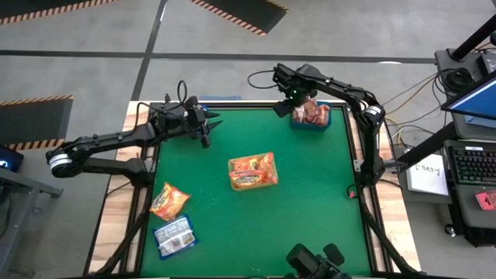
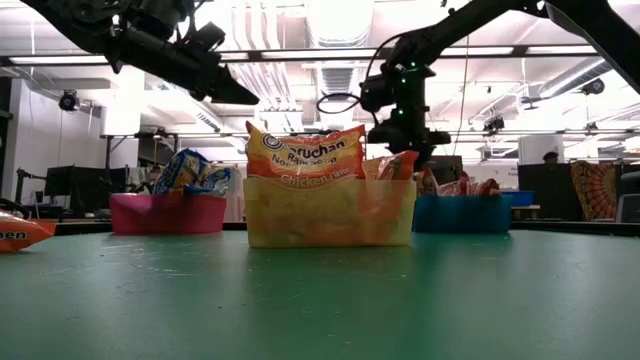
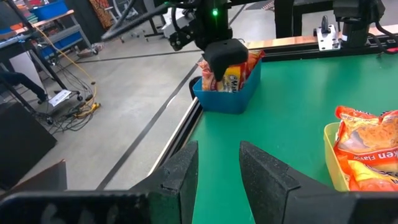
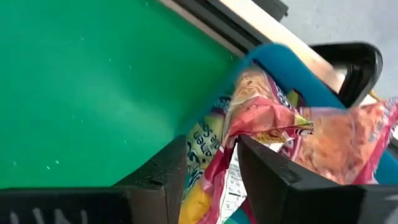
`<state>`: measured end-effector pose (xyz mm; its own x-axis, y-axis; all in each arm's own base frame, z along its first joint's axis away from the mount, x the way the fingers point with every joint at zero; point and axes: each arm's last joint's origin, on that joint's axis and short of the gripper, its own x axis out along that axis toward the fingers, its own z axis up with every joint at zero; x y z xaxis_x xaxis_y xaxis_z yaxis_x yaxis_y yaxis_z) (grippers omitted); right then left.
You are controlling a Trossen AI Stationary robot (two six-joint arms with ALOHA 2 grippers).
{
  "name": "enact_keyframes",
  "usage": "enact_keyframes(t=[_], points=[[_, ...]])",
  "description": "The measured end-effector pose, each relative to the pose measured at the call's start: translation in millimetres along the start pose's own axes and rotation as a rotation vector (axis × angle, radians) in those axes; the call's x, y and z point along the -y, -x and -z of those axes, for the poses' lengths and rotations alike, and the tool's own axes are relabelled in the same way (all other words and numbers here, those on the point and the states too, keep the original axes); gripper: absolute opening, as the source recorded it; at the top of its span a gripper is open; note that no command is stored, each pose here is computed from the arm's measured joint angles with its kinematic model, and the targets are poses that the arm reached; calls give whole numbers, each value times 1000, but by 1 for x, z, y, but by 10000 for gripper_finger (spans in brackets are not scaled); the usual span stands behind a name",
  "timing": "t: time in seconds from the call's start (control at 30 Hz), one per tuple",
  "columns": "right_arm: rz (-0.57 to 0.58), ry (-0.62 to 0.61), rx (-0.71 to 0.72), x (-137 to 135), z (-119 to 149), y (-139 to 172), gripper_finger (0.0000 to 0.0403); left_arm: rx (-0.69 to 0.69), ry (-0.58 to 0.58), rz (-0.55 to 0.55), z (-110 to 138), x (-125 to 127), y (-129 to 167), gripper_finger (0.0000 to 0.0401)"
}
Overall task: Sort Maruchan noodles
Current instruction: Put the red noodle pack into the blue bin
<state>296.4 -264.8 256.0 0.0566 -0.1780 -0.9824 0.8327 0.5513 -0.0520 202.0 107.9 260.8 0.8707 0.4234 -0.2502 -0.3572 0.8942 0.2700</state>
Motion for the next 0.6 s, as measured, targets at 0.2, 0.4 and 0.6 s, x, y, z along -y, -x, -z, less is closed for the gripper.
enact_keyframes(t=[0.2,0.4,0.6], points=[[-19,-5,74,-3,-6,-3,80,-5,0,1,0,0,0,100],[-20,25,79,-6,-7,-6,25,-5,0,1,1,0,0,100],[-26,41,136,-4,-4,14,9,-19,38,11,-1,1,2,100]])
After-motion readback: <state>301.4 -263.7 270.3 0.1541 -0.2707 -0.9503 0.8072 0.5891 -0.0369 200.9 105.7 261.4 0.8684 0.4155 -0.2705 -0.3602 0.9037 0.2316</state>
